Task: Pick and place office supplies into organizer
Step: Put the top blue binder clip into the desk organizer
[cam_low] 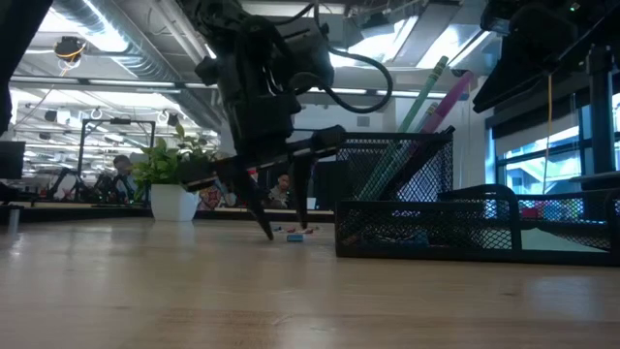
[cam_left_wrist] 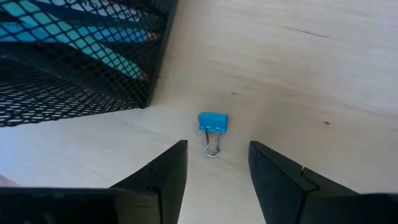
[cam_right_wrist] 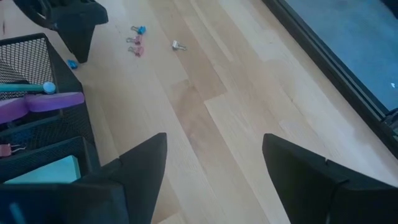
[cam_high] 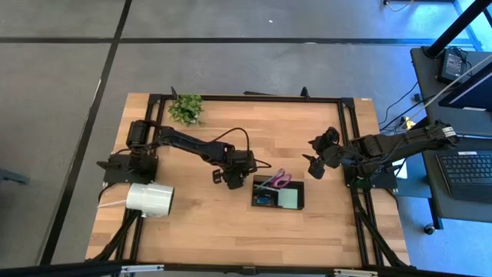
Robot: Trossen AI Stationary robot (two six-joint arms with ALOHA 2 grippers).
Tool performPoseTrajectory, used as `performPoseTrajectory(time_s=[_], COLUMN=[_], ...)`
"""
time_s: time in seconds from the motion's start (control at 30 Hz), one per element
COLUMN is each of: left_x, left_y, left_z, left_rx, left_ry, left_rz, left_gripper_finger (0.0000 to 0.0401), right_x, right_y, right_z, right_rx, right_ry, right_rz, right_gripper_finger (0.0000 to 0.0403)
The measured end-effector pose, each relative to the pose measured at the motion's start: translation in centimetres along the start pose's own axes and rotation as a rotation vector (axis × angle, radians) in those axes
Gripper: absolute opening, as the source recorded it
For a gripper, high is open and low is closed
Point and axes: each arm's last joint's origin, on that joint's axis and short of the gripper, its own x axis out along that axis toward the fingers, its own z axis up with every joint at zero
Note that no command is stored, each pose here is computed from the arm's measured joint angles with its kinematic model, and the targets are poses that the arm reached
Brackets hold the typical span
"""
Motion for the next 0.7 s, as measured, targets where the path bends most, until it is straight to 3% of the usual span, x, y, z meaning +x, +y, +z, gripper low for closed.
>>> performPoseTrajectory(time_s=[0.37,0.7], left_x=[0.06,0.05], left_y=[-0.22,-0.24], left_z=[0.14,0.03], left_rx=[-0.085,-0.09], left_ry=[-0.081,-0.098], left_rz=[-0.042,-0.051], left_gripper_finger=[0.0154,0.0148], right_x=[0.0,0.0], right_y=[-0.03,-0.05], right_z=[-0.07,-0.1], right_rx=[-0.01,-0.01], right_ry=[0.006,0.009], right_rz=[-0.003,-0.004], right_gripper_finger=[0.0268,0.0268])
